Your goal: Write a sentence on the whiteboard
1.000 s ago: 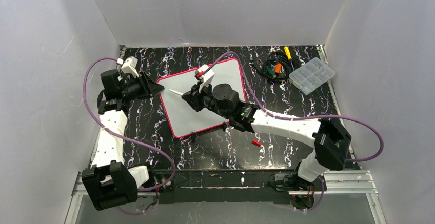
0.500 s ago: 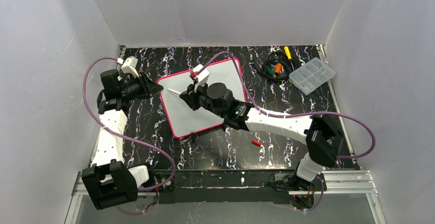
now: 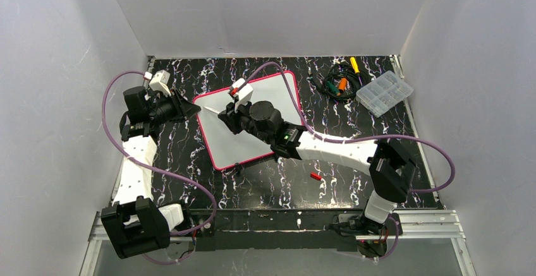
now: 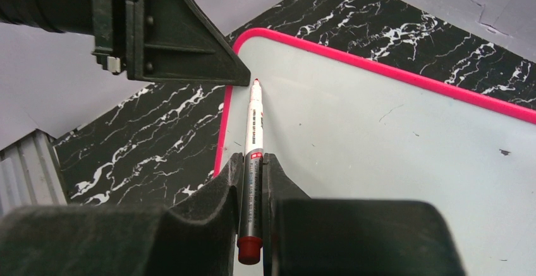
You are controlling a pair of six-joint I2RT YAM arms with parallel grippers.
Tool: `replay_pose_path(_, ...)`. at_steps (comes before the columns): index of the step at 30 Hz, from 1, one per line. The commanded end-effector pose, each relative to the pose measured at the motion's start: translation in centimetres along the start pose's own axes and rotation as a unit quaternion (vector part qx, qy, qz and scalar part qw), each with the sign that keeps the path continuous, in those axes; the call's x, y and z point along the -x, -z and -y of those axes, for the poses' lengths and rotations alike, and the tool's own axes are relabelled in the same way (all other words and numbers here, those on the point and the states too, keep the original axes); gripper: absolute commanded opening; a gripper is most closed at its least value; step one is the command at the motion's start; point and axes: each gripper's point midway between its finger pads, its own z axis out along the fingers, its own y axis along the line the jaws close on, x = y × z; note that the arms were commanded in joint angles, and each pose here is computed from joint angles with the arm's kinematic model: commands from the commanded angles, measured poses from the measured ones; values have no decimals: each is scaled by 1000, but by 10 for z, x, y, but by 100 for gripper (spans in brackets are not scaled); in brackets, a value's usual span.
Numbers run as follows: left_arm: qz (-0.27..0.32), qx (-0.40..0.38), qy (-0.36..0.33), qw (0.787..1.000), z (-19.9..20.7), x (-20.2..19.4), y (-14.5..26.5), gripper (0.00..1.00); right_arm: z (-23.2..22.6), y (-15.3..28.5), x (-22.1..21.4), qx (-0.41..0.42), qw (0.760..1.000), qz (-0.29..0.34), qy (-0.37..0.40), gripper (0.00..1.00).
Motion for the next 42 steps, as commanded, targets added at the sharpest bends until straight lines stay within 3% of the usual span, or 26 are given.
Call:
replay_pose_path(1, -2, -7, -6, 1000, 4, -5, 3, 8, -2, -5, 33, -8, 999, 45, 5, 1)
replay_pose_path(27, 2, -8, -14, 1000, 6, -4, 5, 6, -1, 14, -32, -23, 999, -37, 23, 1)
replay_pose_path(37, 4, -4, -18, 1000, 5, -4, 7, 6, 11, 24, -23, -62, 998, -24, 21, 1)
replay_pose_path(42, 4, -3, -18, 1000, 5, -4, 7, 6, -5, 30, -11, -15, 1000, -4, 14, 1)
